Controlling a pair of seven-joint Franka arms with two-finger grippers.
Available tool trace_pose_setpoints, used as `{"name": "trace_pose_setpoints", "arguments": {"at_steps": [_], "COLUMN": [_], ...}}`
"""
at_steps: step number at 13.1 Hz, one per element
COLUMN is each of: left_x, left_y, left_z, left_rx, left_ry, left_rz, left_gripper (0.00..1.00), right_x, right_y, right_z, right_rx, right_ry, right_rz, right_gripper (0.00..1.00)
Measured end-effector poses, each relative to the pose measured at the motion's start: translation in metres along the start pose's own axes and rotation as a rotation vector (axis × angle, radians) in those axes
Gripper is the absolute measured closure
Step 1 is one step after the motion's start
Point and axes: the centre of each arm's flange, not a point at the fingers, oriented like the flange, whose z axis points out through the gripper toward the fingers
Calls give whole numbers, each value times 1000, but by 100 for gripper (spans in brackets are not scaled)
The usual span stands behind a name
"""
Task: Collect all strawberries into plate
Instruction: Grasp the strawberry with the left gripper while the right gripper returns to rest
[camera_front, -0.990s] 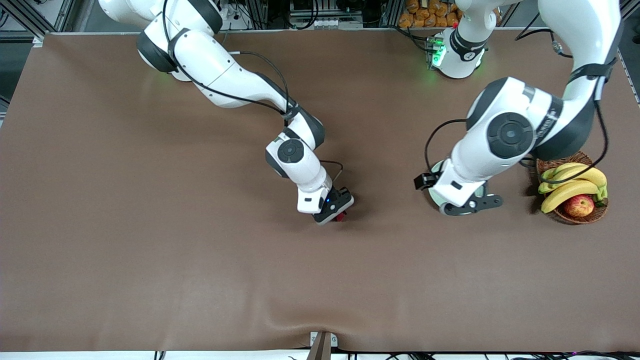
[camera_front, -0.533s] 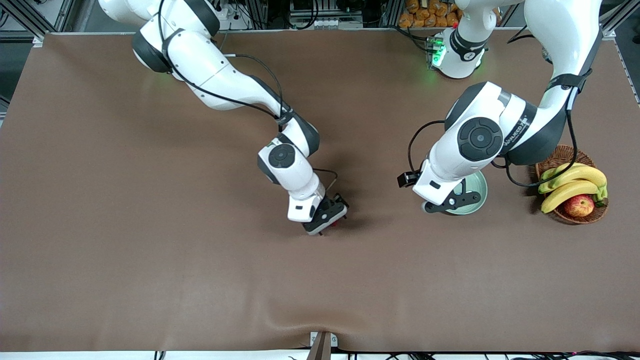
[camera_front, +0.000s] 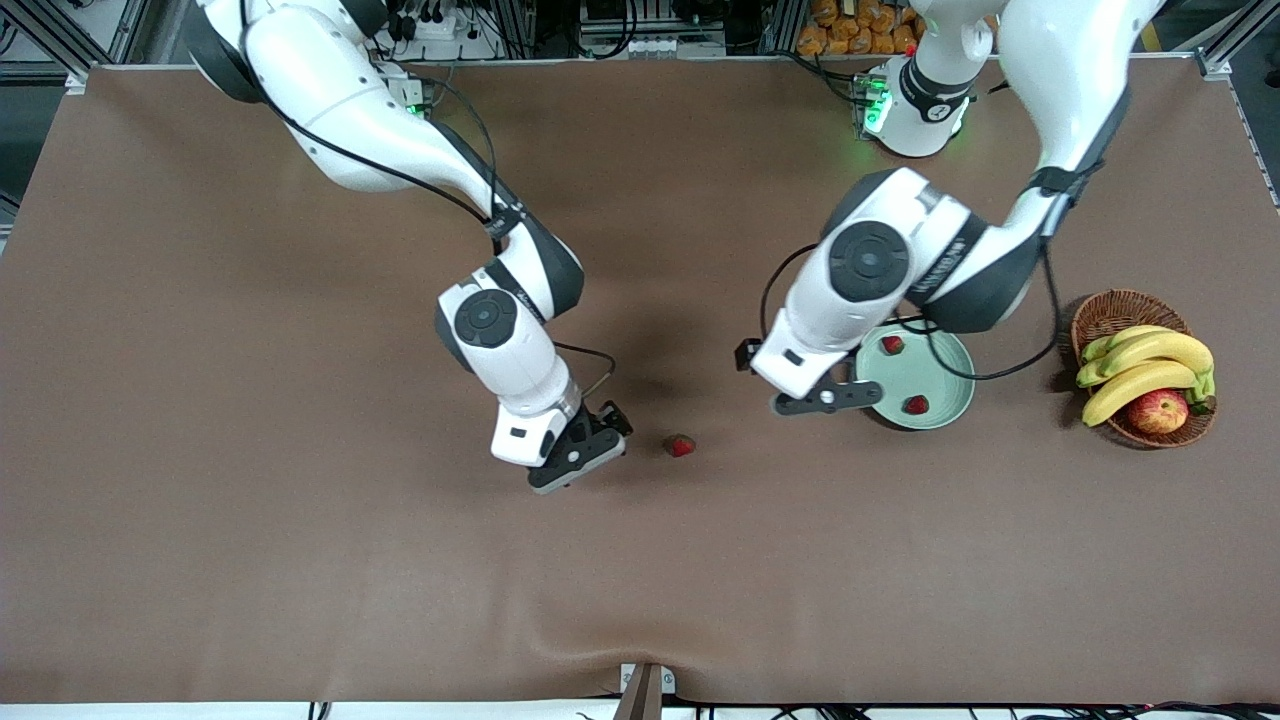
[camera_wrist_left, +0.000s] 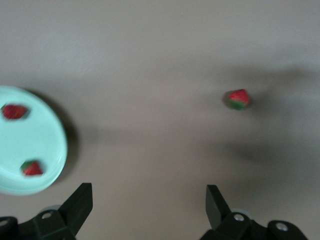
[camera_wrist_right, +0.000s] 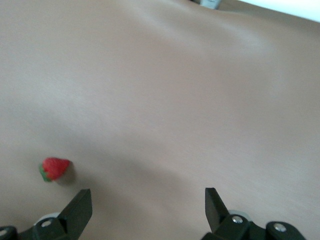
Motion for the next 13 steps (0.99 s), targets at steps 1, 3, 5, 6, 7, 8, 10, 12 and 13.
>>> {"name": "trace_pose_setpoints", "arguments": {"at_steps": [1,3,5,6,7,8,10,12,13], "left_x": [-2,-1,4,6,9,10,10,8,6], "left_y": [17,47,63,67,70,74,80,86,90], "left_z": [9,26,46,55,65,75,97,115,122], "left_rx": [-5,-38,-50,-50,-56,-63,-75,-66,-54], "left_ry": [19,54,98,118,137,148,161,176,183], "left_rz": [43,138,237,275,300,315,325,336,344], "left_gripper": [0,0,0,0,0,0,0,0,0], "right_x": [2,2,-6,-15,-27,-41,-66,-81,-89], "right_y": [17,63,111,131,150,168,201,231,247], "right_z": [-23,-74,-126,-147,-164,-179,-213,-241,-253], "right_rx": [-20,-58,-89,-104,-123,-144,-174,-189,-194], "right_ry": [-41,-125,-160,-166,-173,-189,-232,-247,-257], "right_rz": [2,-6,6,25,49,73,95,101,110], "right_gripper": [0,0,0,0,0,0,0,0,0]}}
